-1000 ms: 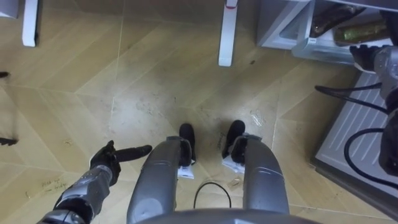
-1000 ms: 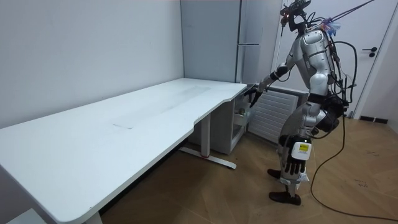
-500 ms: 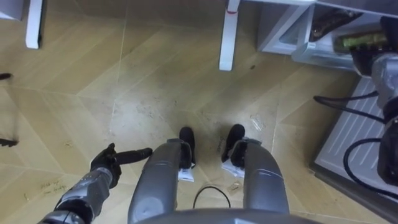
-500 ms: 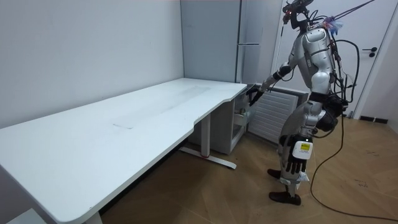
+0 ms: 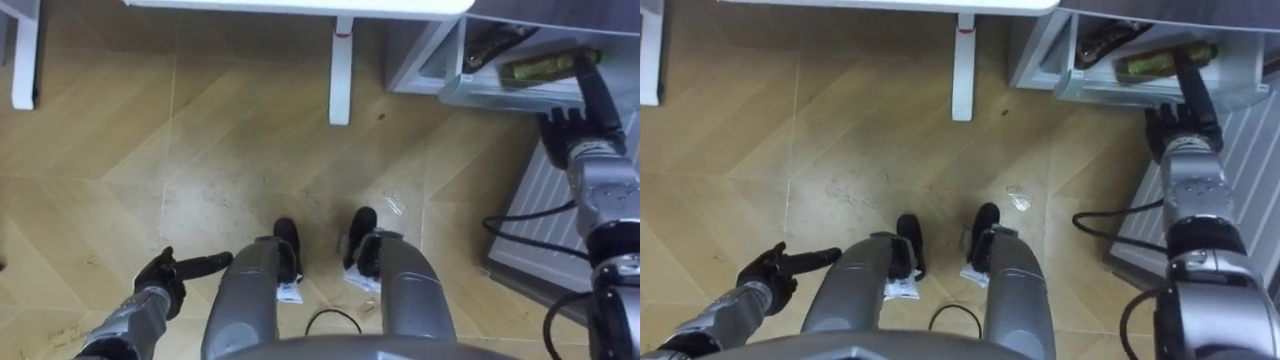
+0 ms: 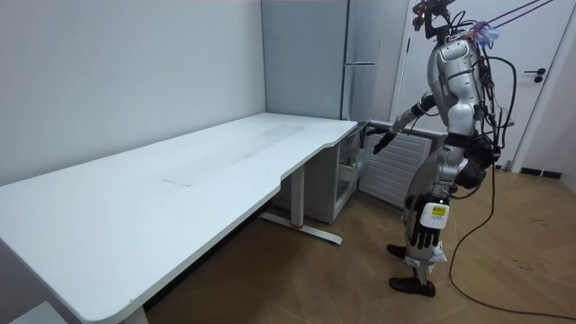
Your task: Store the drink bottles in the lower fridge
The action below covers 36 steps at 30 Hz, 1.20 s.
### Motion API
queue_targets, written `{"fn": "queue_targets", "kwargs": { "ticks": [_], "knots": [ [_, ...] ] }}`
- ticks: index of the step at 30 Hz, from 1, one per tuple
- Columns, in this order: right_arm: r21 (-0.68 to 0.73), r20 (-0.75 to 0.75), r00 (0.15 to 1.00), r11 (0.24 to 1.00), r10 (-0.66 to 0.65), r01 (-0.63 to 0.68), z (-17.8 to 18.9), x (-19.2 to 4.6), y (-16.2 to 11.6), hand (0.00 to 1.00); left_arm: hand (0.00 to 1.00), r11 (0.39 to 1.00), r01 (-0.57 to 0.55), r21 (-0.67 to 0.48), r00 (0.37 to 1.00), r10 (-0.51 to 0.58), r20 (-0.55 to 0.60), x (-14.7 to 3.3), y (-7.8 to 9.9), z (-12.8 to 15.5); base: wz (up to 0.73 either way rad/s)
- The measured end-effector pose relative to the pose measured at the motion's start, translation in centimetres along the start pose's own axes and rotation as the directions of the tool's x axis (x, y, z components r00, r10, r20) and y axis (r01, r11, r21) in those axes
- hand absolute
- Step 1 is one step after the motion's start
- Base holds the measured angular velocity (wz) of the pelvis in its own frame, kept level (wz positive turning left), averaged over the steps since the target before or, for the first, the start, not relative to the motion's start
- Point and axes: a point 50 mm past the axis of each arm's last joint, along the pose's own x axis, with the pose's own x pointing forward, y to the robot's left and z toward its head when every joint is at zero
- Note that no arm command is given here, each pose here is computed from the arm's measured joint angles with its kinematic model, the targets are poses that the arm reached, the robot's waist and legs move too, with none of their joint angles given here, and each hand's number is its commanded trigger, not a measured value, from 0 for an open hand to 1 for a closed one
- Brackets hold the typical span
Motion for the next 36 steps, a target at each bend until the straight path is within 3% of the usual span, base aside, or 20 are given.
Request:
{"fn": "queue_targets", "kwargs": {
  "ticks": [8, 14, 27, 36],
  "knots": [
    [-0.071, -0.082, 0.996, 0.997, -0.047, 0.042, -2.6, -1.5, -4.8, 0.00, 0.00, 0.999, -0.032, -0.018, 0.999, 0.031, -0.024, -0.4, 1.1, -1.4, -0.05],
    [-0.119, -0.106, 0.991, 0.990, -0.085, 0.073, -3.7, -2.0, -6.6, 0.00, 0.00, 0.999, -0.031, -0.016, 0.999, 0.031, -0.014, -0.5, 1.2, -1.4, -0.05],
    [-0.130, -0.109, 0.991, 0.989, -0.079, 0.064, -4.3, -1.2, -5.8, 0.00, 0.00, 1.000, -0.021, -0.005, 1.000, 0.021, -0.008, -0.4, 0.9, -1.1, 0.01],
    [-0.073, -0.084, 0.996, 0.997, -0.016, 0.010, -3.3, 0.5, -1.5, 0.00, 0.00, 1.000, -0.020, -0.007, 1.000, 0.020, 0.020, -0.1, 0.1, 0.2, 0.11]
  ]
}}
